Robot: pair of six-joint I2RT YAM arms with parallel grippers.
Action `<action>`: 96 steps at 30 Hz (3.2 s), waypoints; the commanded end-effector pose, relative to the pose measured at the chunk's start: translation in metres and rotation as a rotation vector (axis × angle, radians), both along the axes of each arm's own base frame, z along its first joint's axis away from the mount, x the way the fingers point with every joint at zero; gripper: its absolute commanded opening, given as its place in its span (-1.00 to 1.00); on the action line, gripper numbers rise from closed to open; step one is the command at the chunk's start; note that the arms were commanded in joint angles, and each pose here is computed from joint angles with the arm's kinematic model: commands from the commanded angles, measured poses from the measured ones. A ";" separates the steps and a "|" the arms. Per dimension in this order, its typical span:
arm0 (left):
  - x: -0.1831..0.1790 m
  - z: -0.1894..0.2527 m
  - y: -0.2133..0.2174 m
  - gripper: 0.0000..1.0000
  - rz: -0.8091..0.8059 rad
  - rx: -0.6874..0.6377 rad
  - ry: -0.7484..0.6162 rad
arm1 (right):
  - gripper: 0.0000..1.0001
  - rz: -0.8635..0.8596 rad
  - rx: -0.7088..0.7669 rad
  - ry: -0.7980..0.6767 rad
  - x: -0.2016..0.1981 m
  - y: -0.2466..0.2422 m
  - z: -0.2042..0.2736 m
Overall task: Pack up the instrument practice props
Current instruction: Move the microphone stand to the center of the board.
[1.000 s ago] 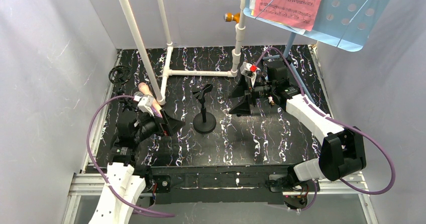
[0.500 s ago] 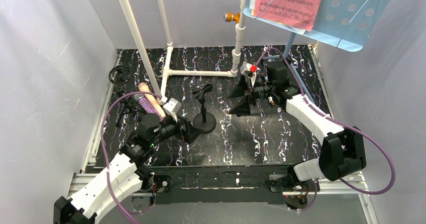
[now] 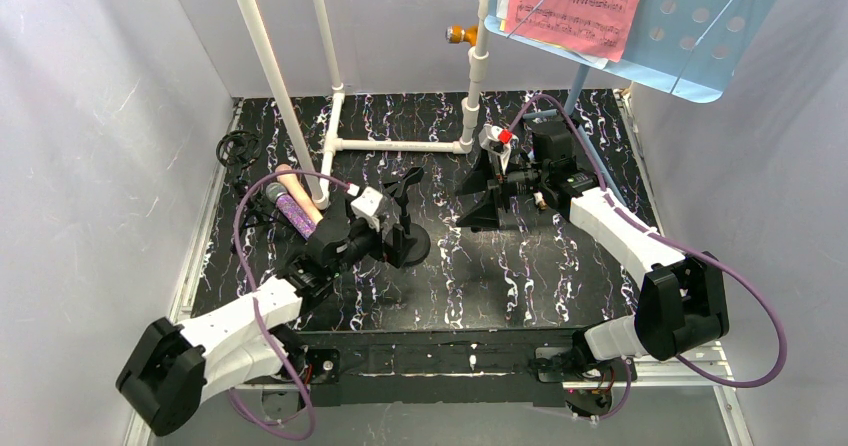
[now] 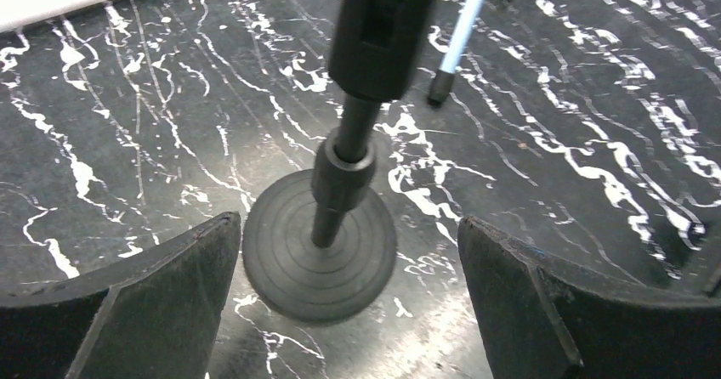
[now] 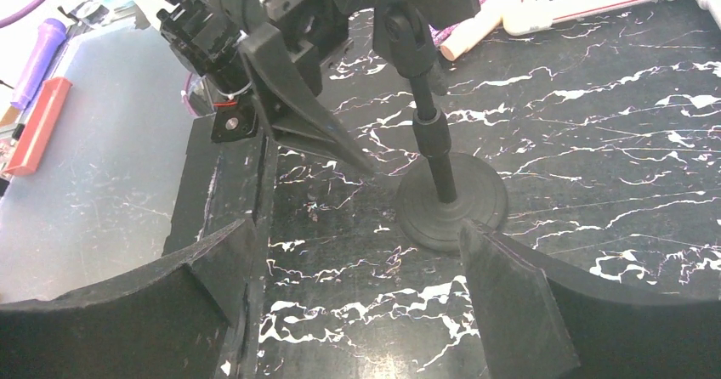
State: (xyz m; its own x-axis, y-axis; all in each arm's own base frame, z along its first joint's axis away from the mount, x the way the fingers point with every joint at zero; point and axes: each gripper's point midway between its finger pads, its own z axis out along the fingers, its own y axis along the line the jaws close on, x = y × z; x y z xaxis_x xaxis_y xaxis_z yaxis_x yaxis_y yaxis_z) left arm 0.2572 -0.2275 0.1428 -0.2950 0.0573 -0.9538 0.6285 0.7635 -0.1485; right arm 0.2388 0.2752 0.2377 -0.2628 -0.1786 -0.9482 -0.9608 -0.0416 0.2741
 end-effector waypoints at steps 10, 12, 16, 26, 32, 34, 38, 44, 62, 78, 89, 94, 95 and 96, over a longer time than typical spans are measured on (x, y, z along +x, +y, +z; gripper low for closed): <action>0.048 0.017 -0.007 0.51 0.130 -0.002 -0.120 | 0.97 0.018 0.029 -0.070 0.000 -0.002 0.013; 0.052 0.016 -0.006 0.41 0.149 -0.004 -0.125 | 0.97 0.018 0.029 -0.071 0.000 -0.002 0.013; 0.056 0.016 -0.010 0.26 0.148 -0.011 -0.128 | 0.97 0.017 0.028 -0.071 0.000 -0.002 0.013; 0.056 0.016 -0.016 -0.65 0.119 -0.012 -0.134 | 0.97 0.017 0.026 -0.071 0.000 -0.002 0.012; 0.058 0.021 -0.014 -1.00 0.132 -0.016 -0.146 | 0.97 0.017 0.026 -0.072 0.001 -0.003 0.012; 0.060 0.026 -0.013 -1.00 0.143 -0.020 -0.159 | 0.97 0.016 0.025 -0.069 0.001 -0.003 0.012; 0.069 0.039 -0.005 -1.00 0.195 0.002 -0.207 | 0.97 0.018 0.024 -0.069 0.000 -0.003 0.012; 0.100 0.063 0.006 -1.00 0.307 0.090 -0.299 | 0.97 0.020 0.025 -0.071 0.000 -0.003 0.013; 0.231 0.070 0.072 -1.00 0.724 0.169 -0.283 | 0.97 0.033 0.031 -0.068 -0.003 -0.003 0.014; 0.238 0.021 0.083 0.14 0.763 0.230 -0.196 | 0.97 0.033 0.013 -0.074 -0.002 -0.004 0.010; 0.185 0.022 0.075 0.96 0.642 0.097 -0.083 | 0.97 0.023 0.011 -0.081 0.000 -0.007 0.010; 0.149 0.031 0.055 0.96 0.480 0.000 -0.029 | 0.97 0.016 0.012 -0.089 0.000 -0.010 0.011; 0.141 0.034 0.050 0.96 0.436 -0.024 -0.017 | 0.97 0.015 0.012 -0.090 0.000 -0.011 0.011; 0.132 0.035 0.044 0.96 0.392 -0.042 -0.003 | 0.97 0.012 0.012 -0.092 0.000 -0.012 0.011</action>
